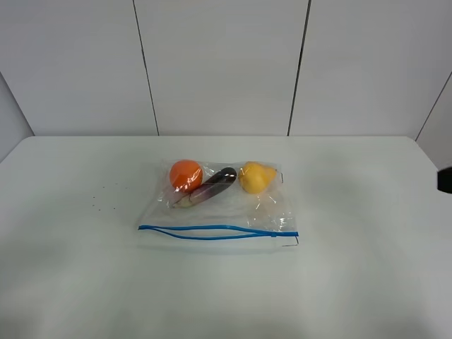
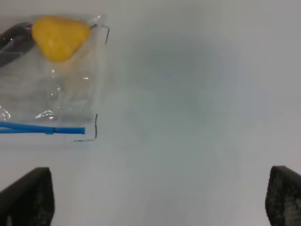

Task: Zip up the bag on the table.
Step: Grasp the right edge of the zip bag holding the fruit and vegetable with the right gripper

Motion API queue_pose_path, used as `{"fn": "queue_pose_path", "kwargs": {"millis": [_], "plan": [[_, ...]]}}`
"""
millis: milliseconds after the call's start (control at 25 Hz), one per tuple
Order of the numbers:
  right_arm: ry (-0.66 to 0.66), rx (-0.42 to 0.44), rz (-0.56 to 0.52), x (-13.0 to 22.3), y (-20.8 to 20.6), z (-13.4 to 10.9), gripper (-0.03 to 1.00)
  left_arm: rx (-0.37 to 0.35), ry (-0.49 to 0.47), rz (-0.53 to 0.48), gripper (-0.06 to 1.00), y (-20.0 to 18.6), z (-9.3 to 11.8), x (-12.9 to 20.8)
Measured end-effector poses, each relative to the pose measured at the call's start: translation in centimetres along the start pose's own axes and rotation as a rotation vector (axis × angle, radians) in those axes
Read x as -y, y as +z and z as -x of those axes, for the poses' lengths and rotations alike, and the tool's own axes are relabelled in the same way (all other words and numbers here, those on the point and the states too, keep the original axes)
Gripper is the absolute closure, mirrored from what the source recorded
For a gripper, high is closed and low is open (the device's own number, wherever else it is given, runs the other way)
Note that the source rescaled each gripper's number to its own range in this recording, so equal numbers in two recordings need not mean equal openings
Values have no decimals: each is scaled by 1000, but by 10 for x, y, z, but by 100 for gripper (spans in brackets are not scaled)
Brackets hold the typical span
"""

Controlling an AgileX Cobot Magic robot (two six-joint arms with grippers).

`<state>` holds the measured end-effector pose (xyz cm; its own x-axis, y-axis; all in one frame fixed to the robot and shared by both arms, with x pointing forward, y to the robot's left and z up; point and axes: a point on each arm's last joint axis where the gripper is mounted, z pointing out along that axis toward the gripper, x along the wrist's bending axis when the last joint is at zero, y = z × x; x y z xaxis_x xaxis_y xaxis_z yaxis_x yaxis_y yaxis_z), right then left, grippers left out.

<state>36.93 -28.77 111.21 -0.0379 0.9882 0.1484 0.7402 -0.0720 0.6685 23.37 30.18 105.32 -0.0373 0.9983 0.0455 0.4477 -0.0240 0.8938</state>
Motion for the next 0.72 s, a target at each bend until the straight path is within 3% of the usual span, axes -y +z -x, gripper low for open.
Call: {"fn": "queue_pose_path", "kwargs": {"millis": [280,560,720], "plan": [[55,-78,-267,-44,92,3,-3,0,0,0,2,0,0,0],[73,-187,-461,-34,185,7,-3,0,0,0,2,0,0,0],[93,-255,-495,-25,222,8,-3,0,0,0,2,0,0,0]]}}
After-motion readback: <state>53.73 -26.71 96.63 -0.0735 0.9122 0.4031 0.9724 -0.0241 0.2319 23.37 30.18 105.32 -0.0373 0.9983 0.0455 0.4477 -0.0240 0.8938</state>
